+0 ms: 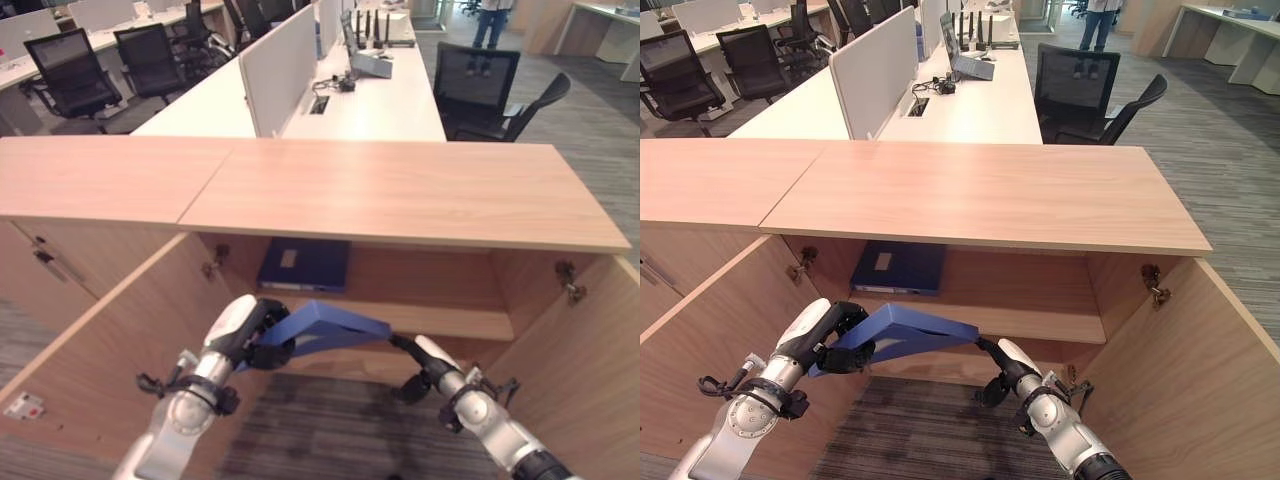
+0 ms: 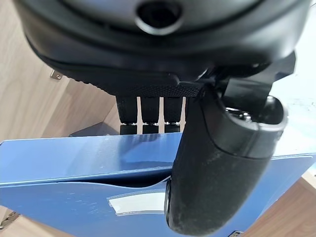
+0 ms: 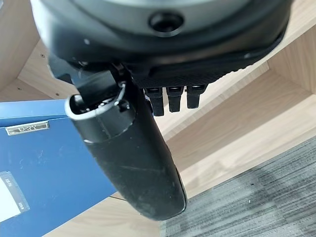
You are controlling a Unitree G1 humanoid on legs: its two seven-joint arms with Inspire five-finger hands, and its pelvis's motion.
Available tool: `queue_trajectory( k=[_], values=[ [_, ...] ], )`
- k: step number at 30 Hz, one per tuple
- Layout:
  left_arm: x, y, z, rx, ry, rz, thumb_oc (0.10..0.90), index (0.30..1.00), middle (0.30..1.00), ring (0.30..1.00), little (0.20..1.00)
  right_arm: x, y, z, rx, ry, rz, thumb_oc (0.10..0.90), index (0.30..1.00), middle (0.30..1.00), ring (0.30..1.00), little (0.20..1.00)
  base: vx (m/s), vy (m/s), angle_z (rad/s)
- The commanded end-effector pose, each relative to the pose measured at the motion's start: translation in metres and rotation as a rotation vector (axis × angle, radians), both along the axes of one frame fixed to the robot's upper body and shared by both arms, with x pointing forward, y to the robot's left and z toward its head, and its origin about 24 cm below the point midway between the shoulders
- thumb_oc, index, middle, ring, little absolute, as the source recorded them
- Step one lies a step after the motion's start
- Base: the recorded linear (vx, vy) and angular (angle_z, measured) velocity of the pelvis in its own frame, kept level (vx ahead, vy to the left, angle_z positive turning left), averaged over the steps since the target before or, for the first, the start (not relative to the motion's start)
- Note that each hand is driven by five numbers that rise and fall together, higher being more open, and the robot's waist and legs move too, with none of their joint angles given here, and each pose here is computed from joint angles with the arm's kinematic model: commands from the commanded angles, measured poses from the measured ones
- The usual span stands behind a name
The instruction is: Put the empty folder in the office cabinet
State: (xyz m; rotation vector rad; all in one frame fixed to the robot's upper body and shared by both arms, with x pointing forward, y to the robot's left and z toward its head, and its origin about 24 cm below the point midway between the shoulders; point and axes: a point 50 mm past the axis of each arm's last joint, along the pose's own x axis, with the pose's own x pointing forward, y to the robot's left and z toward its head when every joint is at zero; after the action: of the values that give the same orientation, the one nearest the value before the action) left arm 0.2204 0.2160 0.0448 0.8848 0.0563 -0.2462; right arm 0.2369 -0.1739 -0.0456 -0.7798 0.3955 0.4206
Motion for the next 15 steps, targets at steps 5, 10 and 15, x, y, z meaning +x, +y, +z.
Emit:
queue_trajectory(
  k=[5,10,15],
  values=[
    [0.008,0.0,0.036,0.039,-0.225,-0.042,0.4,0.3,0.3,0.3,0.3,0.024,0.026,0.037,0.088,-0.195,0.081,0.8,0.9,0.9,0.9,0.9,0.0,0.0,0.0],
    [0.007,0.014,0.032,0.082,-0.218,0.029,0.4,0.3,0.3,0.3,0.3,0.02,0.017,0.032,0.075,-0.177,0.044,0.8,0.9,0.9,0.9,0.9,0.0,0.0,0.0],
    [0.006,0.023,0.028,0.103,-0.214,0.084,0.4,0.3,0.3,0.3,0.3,0.018,0.008,0.032,0.069,-0.18,0.01,0.8,0.9,0.9,0.9,0.9,0.0,0.0,0.0]
  ],
)
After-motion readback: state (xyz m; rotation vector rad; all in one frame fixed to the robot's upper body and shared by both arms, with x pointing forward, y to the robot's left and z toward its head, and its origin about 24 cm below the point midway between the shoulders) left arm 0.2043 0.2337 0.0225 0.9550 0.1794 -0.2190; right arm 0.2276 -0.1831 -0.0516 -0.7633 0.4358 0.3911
